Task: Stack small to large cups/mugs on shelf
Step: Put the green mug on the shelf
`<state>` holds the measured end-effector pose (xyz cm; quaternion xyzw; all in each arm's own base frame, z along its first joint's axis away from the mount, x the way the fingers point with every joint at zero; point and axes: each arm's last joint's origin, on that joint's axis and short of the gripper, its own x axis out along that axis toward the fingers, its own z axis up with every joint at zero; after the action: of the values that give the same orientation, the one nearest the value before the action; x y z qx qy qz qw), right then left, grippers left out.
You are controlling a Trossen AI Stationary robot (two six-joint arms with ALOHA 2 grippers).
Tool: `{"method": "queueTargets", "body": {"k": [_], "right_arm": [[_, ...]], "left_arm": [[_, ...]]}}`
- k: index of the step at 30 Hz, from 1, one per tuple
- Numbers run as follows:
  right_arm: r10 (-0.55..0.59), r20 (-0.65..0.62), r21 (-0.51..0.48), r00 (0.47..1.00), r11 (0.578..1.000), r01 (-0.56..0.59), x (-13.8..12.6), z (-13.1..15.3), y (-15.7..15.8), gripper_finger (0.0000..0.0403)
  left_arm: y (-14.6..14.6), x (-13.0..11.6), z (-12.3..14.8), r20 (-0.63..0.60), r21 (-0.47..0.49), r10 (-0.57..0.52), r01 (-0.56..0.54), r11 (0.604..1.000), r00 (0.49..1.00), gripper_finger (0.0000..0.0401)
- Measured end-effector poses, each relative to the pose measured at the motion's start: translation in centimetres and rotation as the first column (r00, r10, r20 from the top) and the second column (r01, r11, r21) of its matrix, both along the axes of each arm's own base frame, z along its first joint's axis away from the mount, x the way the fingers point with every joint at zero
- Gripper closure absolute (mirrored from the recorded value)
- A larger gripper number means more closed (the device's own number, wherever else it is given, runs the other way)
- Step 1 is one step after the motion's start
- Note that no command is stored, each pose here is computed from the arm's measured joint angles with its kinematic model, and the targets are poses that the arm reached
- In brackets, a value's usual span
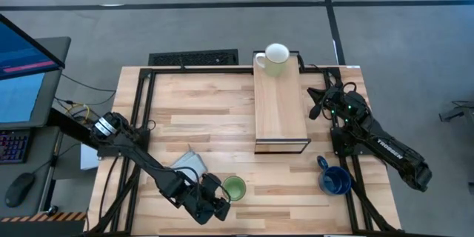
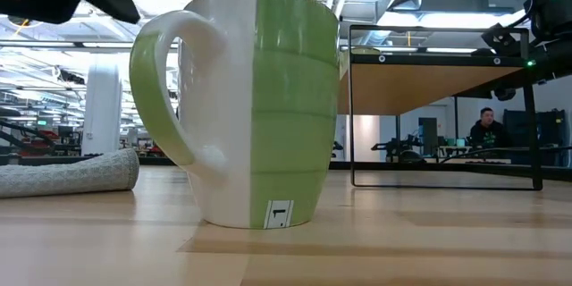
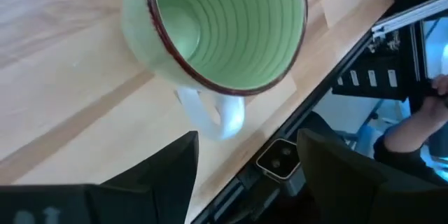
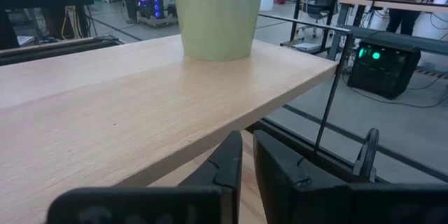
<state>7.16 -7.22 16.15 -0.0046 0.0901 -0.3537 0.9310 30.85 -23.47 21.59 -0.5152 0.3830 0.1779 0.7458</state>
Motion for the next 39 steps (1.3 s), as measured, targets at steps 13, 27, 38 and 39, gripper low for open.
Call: {"method": "queueTargets", "body": {"k": [13,27,38,39], "right_arm": [[0.000,-0.005,0.004,1.000,1.000,0.000,0.0,-0.1,0.0,0.0343],[0.001,-0.005,0.004,1.000,1.000,-0.001,0.0,-0.1,0.0,0.0343],[0.000,-0.005,0.004,1.000,1.000,0.000,0.0,-0.1,0.0,0.0343],[0.000,-0.005,0.004,1.000,1.000,0.000,0.0,-0.1,0.0,0.0343]], "left_arm": [[1.0,1.8,-2.8,-0.094,-0.006,-0.047,0.047,0.999,0.994,0.0167],[2.4,1.3,-3.5,-0.235,0.027,-0.022,0.030,0.999,0.972,0.0168],[3.3,2.0,-3.4,-0.210,0.101,-0.101,0.125,0.987,0.972,0.0168],[3.3,2.0,-3.4,-0.211,0.104,-0.113,0.137,0.985,0.971,0.0168]]}}
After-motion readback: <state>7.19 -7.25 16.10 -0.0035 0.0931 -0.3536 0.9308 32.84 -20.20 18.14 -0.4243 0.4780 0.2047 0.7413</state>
